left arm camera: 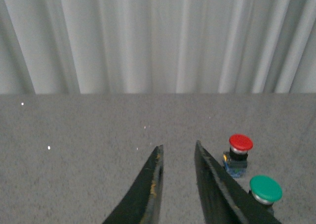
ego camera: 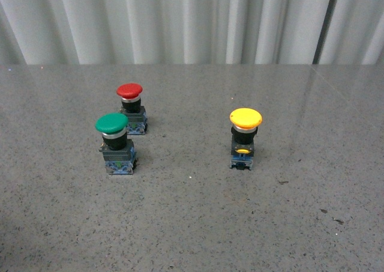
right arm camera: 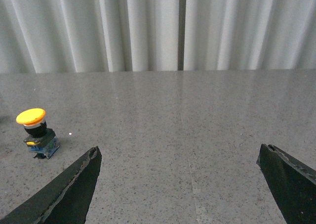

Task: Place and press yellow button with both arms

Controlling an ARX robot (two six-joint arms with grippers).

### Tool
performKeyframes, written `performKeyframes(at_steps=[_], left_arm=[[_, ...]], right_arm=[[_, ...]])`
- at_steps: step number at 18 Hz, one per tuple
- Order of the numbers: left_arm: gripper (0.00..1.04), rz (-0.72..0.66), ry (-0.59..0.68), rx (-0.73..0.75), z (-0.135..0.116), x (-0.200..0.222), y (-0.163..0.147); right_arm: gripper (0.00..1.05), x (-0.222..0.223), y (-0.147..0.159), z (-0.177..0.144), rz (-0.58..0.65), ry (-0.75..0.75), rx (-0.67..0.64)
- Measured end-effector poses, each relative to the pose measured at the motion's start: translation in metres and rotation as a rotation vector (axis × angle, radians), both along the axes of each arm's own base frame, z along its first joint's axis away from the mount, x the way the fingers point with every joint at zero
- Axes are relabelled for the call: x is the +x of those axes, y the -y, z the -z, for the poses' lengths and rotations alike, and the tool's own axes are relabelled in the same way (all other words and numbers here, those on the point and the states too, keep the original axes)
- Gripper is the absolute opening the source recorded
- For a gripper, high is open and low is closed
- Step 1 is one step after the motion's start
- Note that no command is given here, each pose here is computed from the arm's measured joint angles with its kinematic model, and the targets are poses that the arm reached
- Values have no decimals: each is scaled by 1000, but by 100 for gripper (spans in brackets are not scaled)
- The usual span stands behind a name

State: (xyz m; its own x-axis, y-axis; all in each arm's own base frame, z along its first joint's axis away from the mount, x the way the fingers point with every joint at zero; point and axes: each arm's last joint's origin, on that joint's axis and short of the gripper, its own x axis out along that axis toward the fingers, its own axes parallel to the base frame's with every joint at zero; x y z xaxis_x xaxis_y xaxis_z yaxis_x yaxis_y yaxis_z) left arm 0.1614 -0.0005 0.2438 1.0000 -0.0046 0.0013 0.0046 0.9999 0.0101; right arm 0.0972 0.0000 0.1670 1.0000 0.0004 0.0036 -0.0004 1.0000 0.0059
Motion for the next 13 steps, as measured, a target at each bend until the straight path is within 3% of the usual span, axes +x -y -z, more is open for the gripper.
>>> performKeyframes(at_steps=[2,13], left_arm=[[1,-2,-20,-7,20,-8,0],[2,-2,-9,-7,61,-39,0]], right_arm=[[98,0,0,0,0,0,0],[98,0,0,0,0,0,0]])
